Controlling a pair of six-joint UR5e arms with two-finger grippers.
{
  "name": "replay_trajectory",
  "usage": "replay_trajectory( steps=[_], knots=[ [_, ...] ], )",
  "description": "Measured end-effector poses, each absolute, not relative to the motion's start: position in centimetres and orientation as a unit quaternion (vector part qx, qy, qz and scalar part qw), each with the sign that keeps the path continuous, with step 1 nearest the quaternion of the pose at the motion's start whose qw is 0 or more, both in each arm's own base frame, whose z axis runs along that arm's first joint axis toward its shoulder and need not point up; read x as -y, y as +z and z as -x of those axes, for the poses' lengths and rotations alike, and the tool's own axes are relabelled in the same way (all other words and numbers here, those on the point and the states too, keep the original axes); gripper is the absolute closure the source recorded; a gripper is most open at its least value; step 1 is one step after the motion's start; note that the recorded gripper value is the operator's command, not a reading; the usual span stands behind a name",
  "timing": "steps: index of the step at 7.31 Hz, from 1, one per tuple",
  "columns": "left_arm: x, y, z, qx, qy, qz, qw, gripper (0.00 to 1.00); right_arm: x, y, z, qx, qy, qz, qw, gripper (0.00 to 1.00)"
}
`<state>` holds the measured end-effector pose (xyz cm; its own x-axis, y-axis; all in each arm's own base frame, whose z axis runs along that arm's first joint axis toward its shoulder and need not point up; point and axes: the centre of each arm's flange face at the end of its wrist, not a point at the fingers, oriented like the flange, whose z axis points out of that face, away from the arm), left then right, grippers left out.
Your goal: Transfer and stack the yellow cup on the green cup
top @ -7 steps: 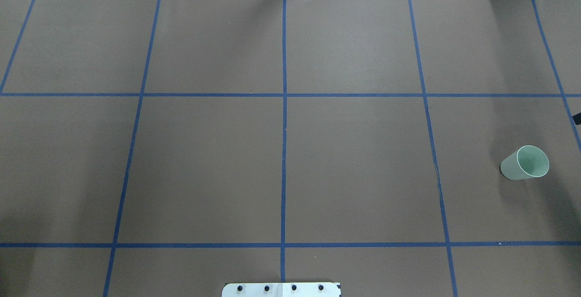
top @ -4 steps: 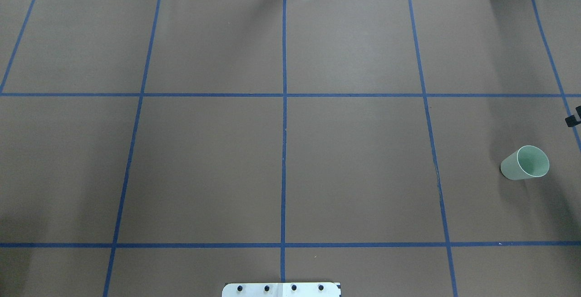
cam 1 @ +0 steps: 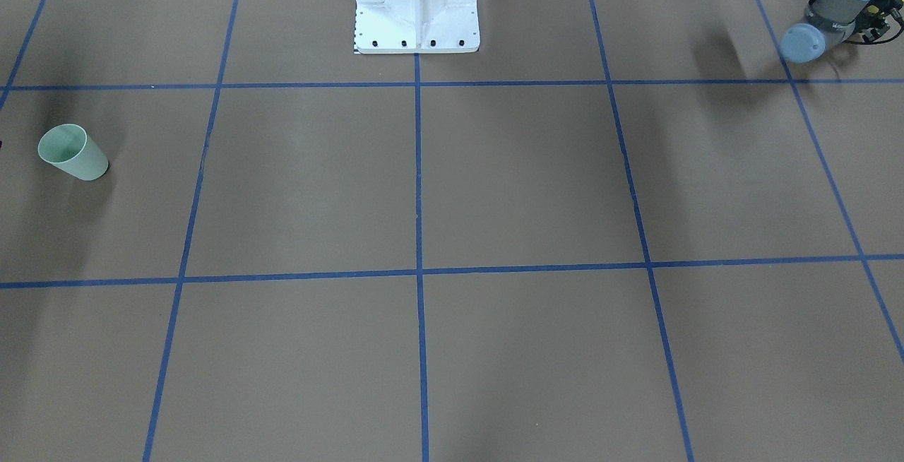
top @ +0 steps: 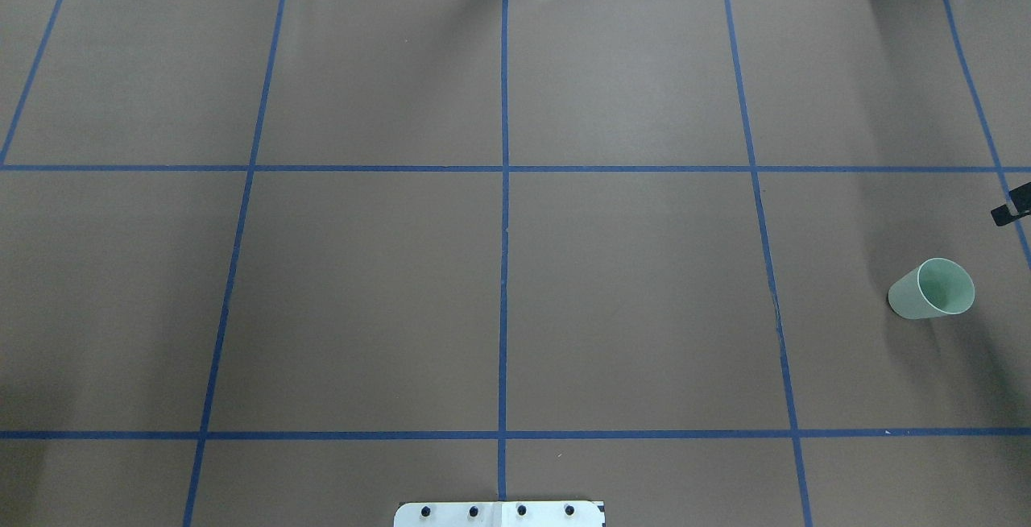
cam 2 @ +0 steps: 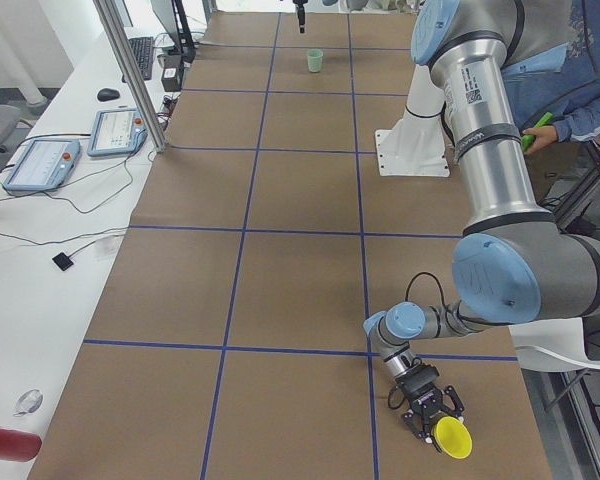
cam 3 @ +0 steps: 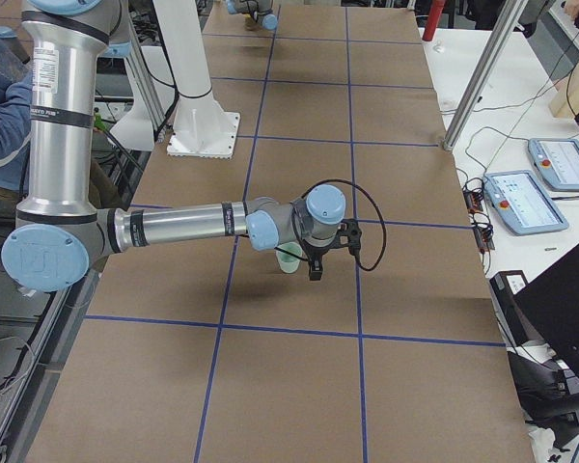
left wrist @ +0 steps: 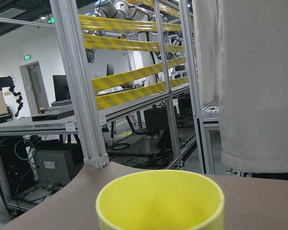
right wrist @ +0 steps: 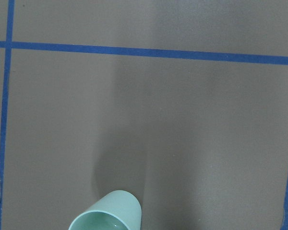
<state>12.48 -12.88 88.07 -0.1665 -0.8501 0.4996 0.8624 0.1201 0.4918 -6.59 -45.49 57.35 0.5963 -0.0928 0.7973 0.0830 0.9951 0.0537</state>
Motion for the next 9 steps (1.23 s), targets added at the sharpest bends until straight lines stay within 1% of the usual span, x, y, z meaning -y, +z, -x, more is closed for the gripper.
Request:
replay_trajectory(
  steps=[1,3,5,7,9],
  knots=[
    [12.7,87.1,-11.1,0.373,-0.654,0.009,0.658,1.00,45.5,57.1,6.6,0.447,-0.050,-0.007,0.893,0.00],
    [13.3,82.6,-9.9,0.325,-0.640,-0.010,0.696,1.00,45.5,56.8,6.7,0.449,-0.051,-0.010,0.892,0.00],
    [15.1,78.3,-9.8,0.264,-0.621,-0.061,0.735,1.00,45.5,56.6,6.6,0.449,-0.053,-0.012,0.892,0.00],
    [19.0,74.8,-10.7,0.179,-0.603,-0.167,0.759,1.00,45.4,56.6,6.5,0.447,-0.053,-0.013,0.893,0.00],
    [25.8,67.6,-14.4,0.081,-0.574,-0.229,0.782,1.00,45.1,57.2,6.4,0.445,-0.050,-0.008,0.894,0.00]
  ],
)
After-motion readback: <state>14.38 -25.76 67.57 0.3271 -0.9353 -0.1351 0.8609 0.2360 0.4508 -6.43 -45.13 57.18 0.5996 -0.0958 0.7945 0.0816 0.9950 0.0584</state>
